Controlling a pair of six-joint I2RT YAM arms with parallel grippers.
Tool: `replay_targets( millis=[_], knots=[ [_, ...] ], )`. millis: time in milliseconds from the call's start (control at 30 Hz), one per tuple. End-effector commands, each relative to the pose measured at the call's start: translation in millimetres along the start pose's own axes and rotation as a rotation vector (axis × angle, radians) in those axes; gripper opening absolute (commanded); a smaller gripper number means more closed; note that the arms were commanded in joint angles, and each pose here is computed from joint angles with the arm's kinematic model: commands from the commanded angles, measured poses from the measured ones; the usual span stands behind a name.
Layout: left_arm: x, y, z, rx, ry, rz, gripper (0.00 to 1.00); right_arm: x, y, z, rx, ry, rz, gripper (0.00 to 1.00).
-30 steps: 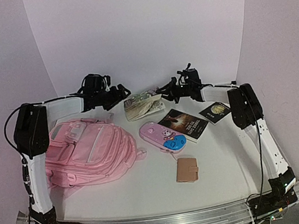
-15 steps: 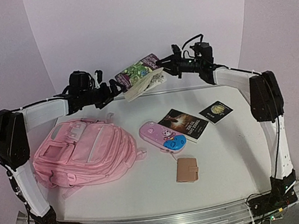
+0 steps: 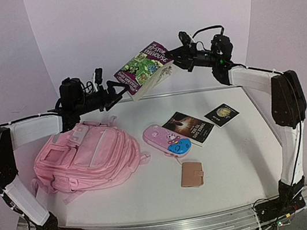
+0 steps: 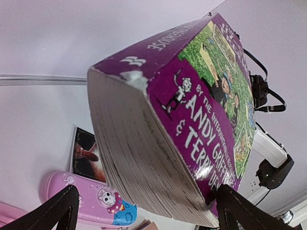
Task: Pack the student bag
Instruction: Pick up the book from the center of the board.
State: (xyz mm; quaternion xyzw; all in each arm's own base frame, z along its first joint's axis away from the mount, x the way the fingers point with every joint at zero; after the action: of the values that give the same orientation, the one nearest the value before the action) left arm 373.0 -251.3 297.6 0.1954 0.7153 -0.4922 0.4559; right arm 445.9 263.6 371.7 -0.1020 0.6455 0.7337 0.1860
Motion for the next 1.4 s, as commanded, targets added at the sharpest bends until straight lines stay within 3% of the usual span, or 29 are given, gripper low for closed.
replay_targets(
  millis=[0,300,600,700,867,1167,1300,1367],
  knots=[
    [-17.2,-44.3,-2.7,0.138,-0.097,0.1,1.0,10.3,84.6,-6.9,-0.175,0.014,-0.163,0.0],
    [-20.5,-59.5,-8.4,0.151,-0.157,0.146,0.99,24.9,94.2,-1.5,-0.233,0.041,-0.101,0.0],
    [-24.5,-66.6,-23.0,0.117,-0.212,0.179,0.9,27.4,106.2,-3.3,-0.278,0.05,-0.065,0.0],
    [-26.3,-71.2,-24.6,0.146,-0.218,0.177,0.8,27.4,105.8,-2.8,-0.287,0.052,-0.052,0.0],
    [-27.5,-76.2,-25.5,0.189,-0.218,0.165,0.5,29.1,98.7,-2.3,-0.287,0.061,-0.048,0.0],
    [-27.4,-81.7,-31.3,0.193,-0.201,0.169,0.06,42.6,86.4,-5.9,-0.249,0.121,-0.073,0.0],
    [-24.2,-83.7,-35.3,0.166,-0.143,0.172,0.0,48.5,76.9,-14.5,-0.206,0.169,-0.079,0.16],
    [-20.5,-86.4,-39.2,0.171,-0.115,0.186,0.0,46.9,69.6,-23.9,-0.182,0.167,-0.071,0.33]
  ],
)
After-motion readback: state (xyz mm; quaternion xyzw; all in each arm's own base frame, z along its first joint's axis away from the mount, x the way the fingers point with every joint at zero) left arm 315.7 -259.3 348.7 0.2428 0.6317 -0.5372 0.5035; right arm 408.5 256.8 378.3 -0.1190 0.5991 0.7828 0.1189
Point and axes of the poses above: each gripper's point midway between its finger pads, its own z axis out along the fingers, its own y axis along the line the jaws close on, x = y × z, the point moved 7 cm from there along -z, back along the fingers, and after that the axes turned 14 degrees about z, right-handed, at the moved point
